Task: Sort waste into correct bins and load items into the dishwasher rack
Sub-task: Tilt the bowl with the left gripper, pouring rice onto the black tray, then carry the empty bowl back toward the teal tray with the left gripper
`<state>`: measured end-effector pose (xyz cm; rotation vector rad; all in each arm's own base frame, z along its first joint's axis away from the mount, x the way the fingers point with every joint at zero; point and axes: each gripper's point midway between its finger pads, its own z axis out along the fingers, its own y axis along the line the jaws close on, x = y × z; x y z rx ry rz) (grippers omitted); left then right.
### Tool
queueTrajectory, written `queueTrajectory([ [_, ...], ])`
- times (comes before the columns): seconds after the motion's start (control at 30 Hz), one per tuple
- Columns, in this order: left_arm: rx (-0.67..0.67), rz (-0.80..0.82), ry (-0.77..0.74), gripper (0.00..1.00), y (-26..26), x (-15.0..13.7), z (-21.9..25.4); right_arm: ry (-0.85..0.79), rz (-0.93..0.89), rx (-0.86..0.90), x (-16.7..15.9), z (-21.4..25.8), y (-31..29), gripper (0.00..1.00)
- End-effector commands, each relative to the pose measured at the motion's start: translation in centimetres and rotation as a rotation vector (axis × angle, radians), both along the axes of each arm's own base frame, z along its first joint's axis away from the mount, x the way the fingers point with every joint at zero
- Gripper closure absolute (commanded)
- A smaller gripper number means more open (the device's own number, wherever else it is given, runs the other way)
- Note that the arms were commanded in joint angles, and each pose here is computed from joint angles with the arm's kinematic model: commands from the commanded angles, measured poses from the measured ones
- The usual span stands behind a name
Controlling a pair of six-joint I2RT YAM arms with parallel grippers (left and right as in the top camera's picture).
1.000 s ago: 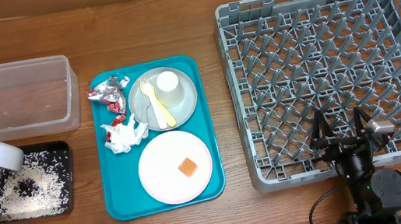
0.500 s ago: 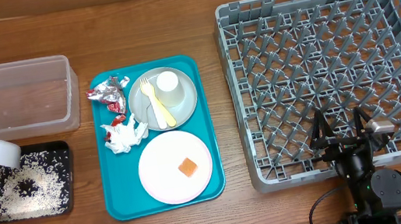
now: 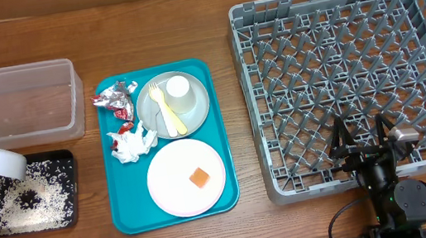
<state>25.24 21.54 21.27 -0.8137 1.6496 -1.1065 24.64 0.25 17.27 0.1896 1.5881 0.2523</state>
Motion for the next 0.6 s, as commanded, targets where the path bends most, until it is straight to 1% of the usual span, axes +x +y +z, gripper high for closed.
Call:
queueTrajectory([
  [0.0,0.005,-0.016,-0.05,0.96,-1.0,0.0,2.3,0.005,-0.011,-0.007,0.1,-0.4,-0.2,0.0],
  [0.1,0.088,-0.005,0.026,0.96,-1.5,0.0,3.2,0.005,-0.011,-0.007,0.1,-0.4,-0.2,0.0],
  [0.2,0.176,0.069,0.224,0.96,-1.5,-0.2,3.3,0.005,-0.011,-0.007,0.1,-0.4,-0.2,0.0],
  [0.27,0.231,0.1,0.293,0.96,-2.0,-0.1,4.0,0.005,-0.011,-0.007,0.1,-0.4,-0.2,0.0],
  [0.3,0.281,0.111,0.321,0.96,-3.1,0.1,5.1,0.005,-0.011,-0.007,0.1,-0.4,-0.2,0.0],
  [0.47,0.379,0.118,0.371,0.96,-7.1,0.2,6.9,0.005,-0.011,-0.007,0.1,-0.4,-0.2,0.0],
  [0.57,0.411,0.081,0.422,0.96,-10.3,-0.3,6.8,0.005,-0.011,-0.007,0.1,-0.4,-0.2,0.0],
])
